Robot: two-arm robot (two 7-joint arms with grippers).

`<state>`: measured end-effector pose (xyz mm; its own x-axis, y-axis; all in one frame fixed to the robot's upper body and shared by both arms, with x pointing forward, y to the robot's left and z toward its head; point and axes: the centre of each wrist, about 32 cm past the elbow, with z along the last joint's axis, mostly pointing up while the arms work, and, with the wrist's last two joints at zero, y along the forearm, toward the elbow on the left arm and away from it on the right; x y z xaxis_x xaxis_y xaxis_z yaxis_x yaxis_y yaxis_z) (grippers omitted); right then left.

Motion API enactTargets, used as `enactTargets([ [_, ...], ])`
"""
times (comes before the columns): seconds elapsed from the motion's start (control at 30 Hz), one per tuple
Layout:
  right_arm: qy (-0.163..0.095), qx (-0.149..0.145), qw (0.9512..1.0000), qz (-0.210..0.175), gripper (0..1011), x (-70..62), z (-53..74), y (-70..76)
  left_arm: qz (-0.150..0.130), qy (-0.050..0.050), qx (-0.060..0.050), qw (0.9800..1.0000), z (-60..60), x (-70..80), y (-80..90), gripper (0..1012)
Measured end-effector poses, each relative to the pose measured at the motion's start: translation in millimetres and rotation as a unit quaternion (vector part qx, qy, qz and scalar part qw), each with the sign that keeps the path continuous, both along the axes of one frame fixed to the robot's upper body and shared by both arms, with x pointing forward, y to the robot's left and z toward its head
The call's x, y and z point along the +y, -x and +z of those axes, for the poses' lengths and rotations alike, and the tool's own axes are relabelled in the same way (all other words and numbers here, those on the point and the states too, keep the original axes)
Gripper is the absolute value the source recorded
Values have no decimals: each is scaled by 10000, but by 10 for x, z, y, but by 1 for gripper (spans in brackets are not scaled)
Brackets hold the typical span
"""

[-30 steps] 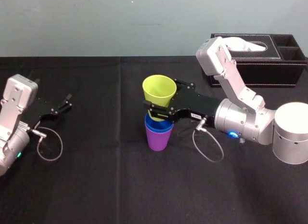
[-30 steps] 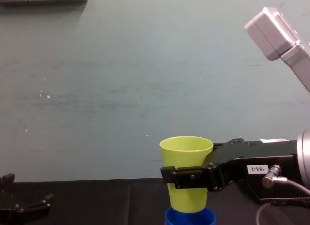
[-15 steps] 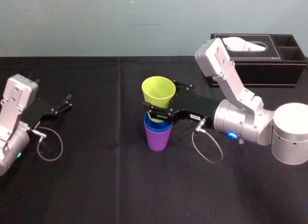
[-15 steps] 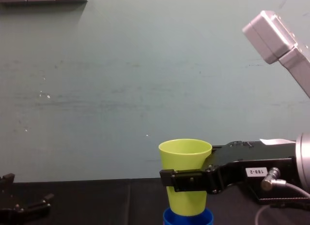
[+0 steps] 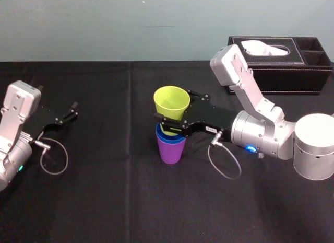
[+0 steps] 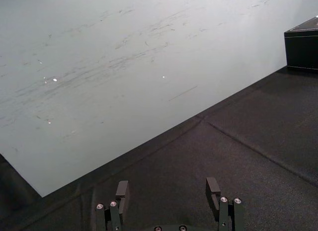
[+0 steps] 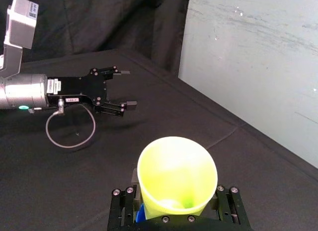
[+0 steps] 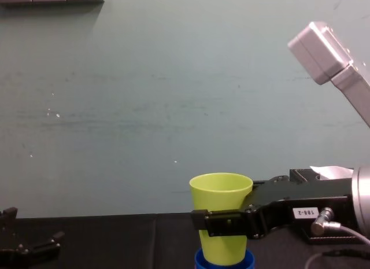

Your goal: Stack the three plastic cups sequentially using one hand.

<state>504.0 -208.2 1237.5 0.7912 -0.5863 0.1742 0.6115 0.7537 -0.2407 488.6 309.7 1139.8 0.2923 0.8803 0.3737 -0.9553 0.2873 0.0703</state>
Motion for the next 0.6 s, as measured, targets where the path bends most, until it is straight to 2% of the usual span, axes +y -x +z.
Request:
enactTargets([
  [0.37, 12, 124, 9999, 8, 741, 8, -73, -45, 0, 0, 0, 10000, 0, 0, 0, 1011],
  [0.6, 10, 123, 9999, 11, 742, 8, -74, -46, 0, 0, 0, 10000, 0, 0, 0, 1011],
])
